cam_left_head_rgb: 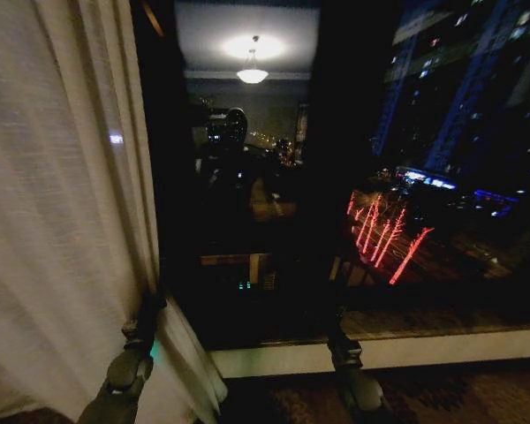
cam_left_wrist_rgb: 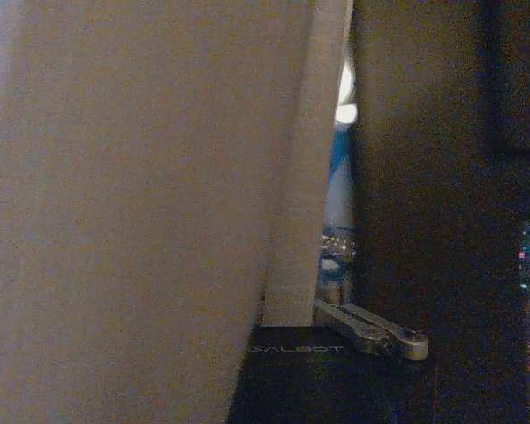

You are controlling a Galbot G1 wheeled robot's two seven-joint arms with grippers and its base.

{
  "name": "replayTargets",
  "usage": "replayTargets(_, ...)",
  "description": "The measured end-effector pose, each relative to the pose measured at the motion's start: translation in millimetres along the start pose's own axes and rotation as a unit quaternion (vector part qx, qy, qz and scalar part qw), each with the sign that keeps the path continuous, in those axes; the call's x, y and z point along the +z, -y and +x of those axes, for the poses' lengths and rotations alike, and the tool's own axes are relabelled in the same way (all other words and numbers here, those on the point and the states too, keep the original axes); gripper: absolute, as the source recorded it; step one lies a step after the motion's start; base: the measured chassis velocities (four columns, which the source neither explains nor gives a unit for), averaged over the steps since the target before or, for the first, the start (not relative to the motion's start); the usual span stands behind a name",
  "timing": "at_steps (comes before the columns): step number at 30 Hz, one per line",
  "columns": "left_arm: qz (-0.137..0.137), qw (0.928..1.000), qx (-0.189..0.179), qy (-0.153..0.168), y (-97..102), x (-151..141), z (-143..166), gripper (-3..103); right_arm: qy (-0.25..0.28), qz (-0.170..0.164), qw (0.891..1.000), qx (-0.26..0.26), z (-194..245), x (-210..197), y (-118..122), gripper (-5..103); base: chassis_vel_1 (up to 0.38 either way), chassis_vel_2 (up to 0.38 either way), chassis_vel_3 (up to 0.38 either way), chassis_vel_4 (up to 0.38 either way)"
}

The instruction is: Open the curtains by pulling them apart, changing their state from closed to fully open.

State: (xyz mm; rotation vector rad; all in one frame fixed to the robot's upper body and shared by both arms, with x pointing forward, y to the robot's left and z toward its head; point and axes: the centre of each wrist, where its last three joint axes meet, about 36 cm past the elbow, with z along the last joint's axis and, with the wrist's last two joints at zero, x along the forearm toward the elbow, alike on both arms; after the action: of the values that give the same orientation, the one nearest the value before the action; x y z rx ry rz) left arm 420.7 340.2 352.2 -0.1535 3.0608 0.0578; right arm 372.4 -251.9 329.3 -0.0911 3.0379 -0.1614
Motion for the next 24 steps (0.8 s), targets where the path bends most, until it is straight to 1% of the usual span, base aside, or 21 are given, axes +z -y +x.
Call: replayTargets(24, -0.002, 1.0, -0.001, 0.005, -0.2, -1.1, 6.9, 0, 0.0, 0.0, 1.0, 0.0, 0.0, 0.0, 0.0, 100, 0.352, 0.357, -0.363, -0.354)
